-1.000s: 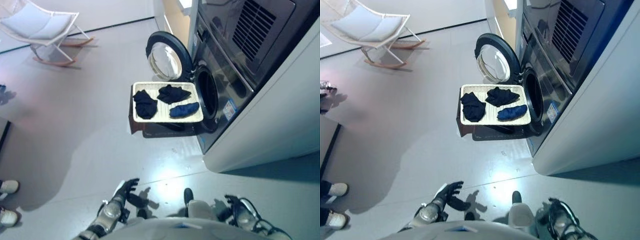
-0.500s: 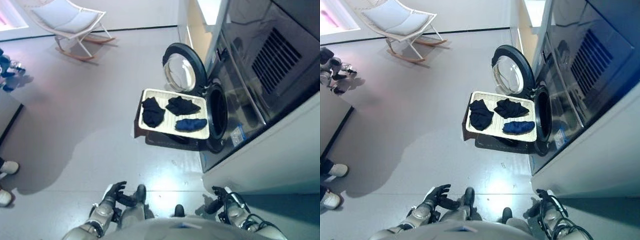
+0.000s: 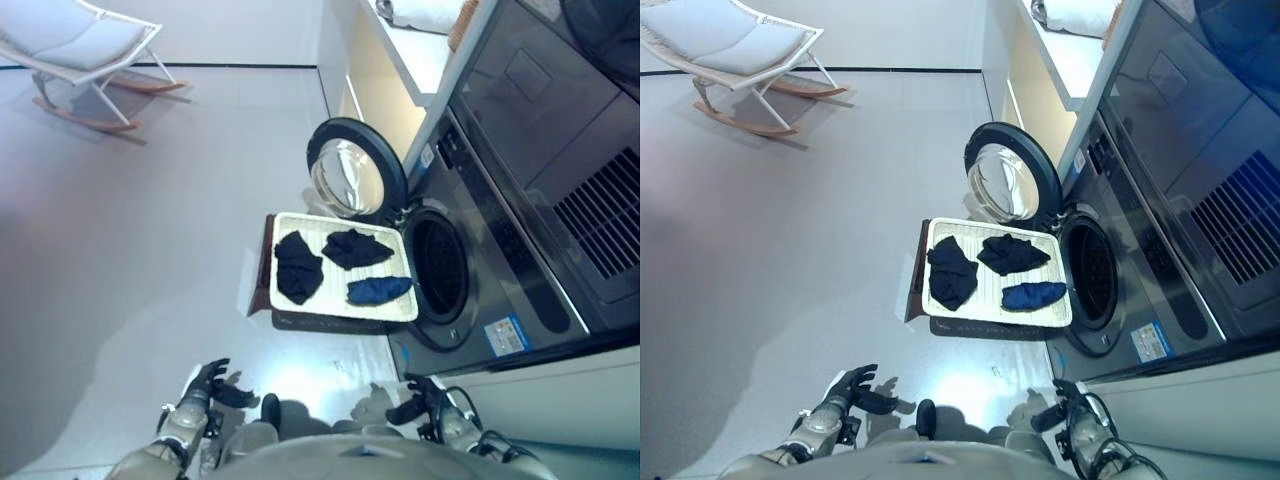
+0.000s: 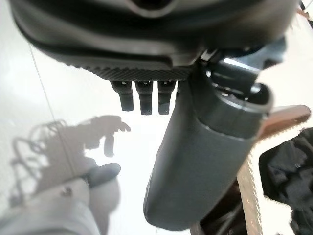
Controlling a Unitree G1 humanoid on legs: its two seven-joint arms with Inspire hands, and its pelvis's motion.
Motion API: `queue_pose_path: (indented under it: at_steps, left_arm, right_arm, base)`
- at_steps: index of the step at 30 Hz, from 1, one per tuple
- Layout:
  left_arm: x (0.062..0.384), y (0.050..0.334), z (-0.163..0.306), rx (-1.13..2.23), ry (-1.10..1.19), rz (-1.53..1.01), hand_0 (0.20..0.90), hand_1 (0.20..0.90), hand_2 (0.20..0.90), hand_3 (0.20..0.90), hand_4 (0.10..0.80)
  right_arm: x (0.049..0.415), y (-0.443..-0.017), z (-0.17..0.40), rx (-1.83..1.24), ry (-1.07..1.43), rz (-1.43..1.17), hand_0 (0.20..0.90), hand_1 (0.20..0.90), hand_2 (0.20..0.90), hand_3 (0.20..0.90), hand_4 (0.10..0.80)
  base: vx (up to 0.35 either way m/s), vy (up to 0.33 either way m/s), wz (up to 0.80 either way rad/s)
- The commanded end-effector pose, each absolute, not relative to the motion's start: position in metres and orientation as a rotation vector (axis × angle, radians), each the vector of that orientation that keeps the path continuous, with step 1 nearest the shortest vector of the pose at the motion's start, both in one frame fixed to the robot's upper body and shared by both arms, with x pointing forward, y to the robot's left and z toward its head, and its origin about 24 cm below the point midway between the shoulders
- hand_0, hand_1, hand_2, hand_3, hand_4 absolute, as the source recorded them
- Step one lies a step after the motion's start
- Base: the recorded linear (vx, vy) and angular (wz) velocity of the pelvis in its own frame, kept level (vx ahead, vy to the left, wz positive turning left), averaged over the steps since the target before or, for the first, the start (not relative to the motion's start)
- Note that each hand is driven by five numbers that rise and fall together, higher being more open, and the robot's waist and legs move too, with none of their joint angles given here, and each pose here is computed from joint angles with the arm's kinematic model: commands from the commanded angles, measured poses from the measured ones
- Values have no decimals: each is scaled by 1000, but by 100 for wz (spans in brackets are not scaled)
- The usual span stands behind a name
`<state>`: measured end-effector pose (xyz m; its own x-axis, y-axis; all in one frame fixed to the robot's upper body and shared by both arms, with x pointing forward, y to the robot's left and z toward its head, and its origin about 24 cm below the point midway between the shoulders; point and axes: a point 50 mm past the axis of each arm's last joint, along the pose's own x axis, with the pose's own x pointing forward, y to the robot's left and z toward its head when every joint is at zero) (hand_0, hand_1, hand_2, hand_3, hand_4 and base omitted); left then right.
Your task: Pick up the clothes and place them into the washing machine
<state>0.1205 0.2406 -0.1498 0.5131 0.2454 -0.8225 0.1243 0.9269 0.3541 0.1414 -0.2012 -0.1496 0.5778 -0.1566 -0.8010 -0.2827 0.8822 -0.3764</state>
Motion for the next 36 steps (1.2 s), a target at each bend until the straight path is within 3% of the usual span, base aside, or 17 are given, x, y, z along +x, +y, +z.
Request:
queue_pose_path:
  at_steps: [1,9,19,25,36]
  left_arm:
    - [118,254,-147,428,1026,103,900,900,900,900,800]
    - [99,247,-154,381,1081,111,900,900,900,900,800]
    - [89,260,-152,415,1097,128,900,900,900,900,800]
    - [139,262,-136,436,934,168,900,900,900,900,800]
    - [177,257,-119,418,786,215,900,900,900,900,800]
  right_arm:
    - [166,-197,-136,-545,824,119,900,900,900,900,800]
    - [201,-170,-112,-623,616,299,900,900,900,900,800]
    - [252,-178,-76,-728,442,243,900,900,900,900,800]
    - [317,-182,-14,-750,224,89,900,900,900,900,800]
    - [378,-188,86,-750,-61,-85,900,900,900,900,800]
  base:
    - [187,-15,19]
    - [171,-49,33]
    - [94,-34,23]
    - [-190,-36,36]
    - [-99,27,19]
